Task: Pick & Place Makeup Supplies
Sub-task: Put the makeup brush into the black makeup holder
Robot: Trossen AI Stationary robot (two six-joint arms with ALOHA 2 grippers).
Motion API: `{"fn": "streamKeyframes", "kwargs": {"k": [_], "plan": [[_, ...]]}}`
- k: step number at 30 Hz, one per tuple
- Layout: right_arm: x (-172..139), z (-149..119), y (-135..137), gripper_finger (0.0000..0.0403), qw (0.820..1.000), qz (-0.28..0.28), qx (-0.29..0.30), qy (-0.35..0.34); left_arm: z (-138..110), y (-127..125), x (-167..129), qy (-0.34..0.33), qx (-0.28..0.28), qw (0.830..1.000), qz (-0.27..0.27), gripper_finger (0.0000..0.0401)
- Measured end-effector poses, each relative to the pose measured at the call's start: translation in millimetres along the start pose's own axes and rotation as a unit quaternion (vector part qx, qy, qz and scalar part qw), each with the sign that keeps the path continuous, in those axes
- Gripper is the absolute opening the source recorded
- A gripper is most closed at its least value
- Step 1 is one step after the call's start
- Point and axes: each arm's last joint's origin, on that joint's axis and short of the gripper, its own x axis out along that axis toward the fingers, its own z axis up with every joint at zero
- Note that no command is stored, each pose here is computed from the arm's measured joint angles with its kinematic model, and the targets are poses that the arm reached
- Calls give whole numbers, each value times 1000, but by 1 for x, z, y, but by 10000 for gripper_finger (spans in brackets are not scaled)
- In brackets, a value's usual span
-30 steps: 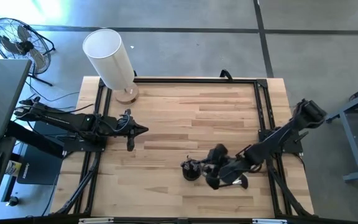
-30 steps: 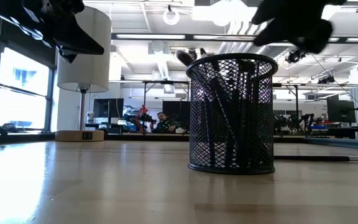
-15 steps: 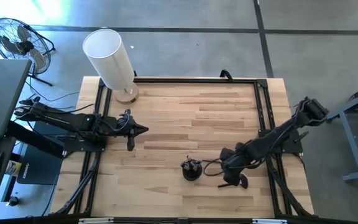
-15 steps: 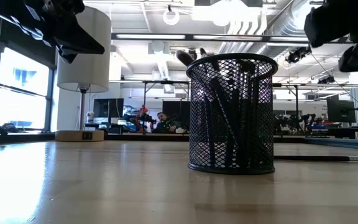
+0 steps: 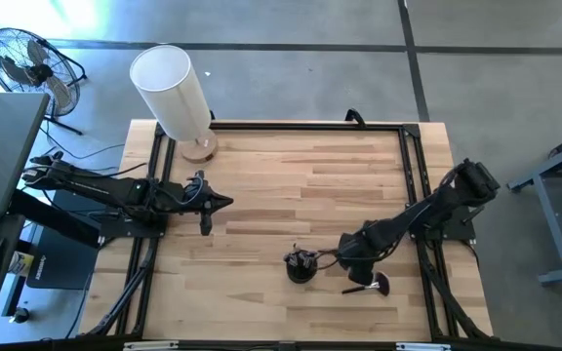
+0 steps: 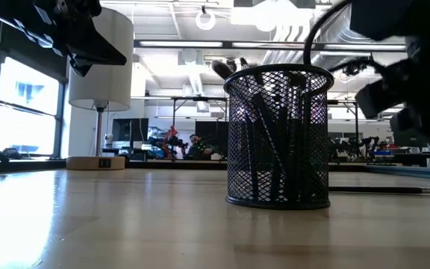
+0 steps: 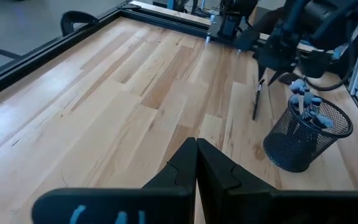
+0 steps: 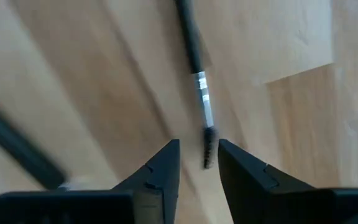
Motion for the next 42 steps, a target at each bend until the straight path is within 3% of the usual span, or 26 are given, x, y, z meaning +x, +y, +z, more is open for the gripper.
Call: {"fn": "streamKeyframes", "kwargs": {"k": [5,11,19,27,35,39,42], "plan": [[12,-2,-9,74,1000,17,5,7,0,0,0,0,0,1000,0,0],[16,-6,-14,9,1000,8,2,10,0,-1,0,4,0,1000,-13,0],[2,-8,-15,3,1000,2,0,3,-1,-1,1,6,0,1000,-15,1],[-44,-23,-23,1,1000,-3,10,12,0,-1,1,4,0,1000,-9,10],[-108,-33,-42,0,998,-52,36,14,10,0,0,-55,-15,998,31,100],[-147,-22,-51,0,996,-62,63,-23,26,-6,-1,-64,27,997,23,118],[-174,-9,-57,0,994,-58,74,-51,42,-13,3,-34,72,996,35,119]]}}
